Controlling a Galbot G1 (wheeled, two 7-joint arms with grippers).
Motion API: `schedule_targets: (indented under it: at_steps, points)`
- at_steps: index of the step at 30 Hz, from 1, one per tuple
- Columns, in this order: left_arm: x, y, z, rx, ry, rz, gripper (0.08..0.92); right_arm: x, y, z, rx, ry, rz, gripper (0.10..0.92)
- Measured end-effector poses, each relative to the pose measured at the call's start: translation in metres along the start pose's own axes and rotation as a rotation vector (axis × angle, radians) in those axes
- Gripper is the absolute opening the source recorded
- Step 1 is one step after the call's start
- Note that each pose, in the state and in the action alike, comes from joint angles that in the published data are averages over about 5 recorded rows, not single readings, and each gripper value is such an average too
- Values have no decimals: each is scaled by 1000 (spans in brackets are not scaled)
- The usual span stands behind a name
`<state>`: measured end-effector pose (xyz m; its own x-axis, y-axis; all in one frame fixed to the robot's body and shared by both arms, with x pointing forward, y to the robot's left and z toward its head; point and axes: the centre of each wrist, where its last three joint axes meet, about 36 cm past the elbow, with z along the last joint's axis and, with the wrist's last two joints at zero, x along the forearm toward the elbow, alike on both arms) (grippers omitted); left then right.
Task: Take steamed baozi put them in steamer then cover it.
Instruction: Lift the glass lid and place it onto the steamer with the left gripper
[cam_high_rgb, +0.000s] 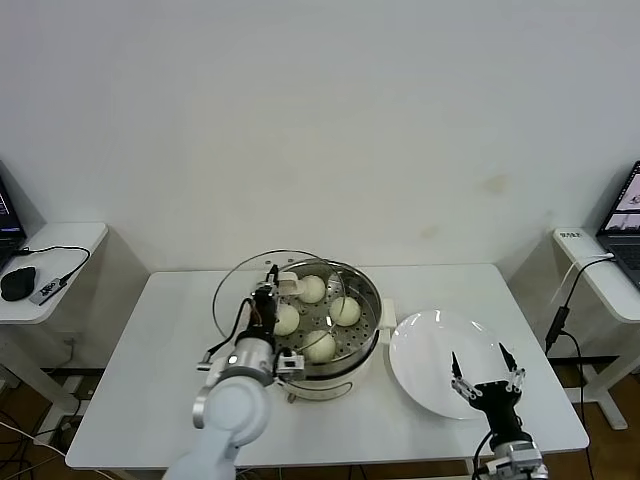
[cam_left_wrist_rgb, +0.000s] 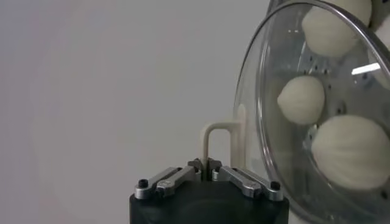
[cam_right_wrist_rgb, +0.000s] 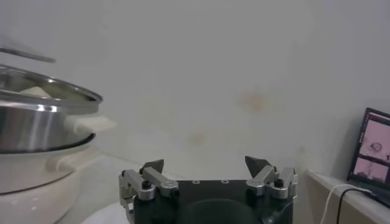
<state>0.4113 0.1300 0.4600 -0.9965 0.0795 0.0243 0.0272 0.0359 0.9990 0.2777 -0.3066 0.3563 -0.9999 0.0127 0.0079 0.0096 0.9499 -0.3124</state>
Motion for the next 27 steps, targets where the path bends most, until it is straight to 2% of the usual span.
schedule_targets:
  at_steps: [8, 27]
  points:
    - [-9, -8, -28, -4, 6, 17, 126, 1, 4, 4, 9, 8, -10, 823]
    - [-15, -25, -64, -22, 0, 40, 126, 4, 5, 9, 24, 17, -19, 823]
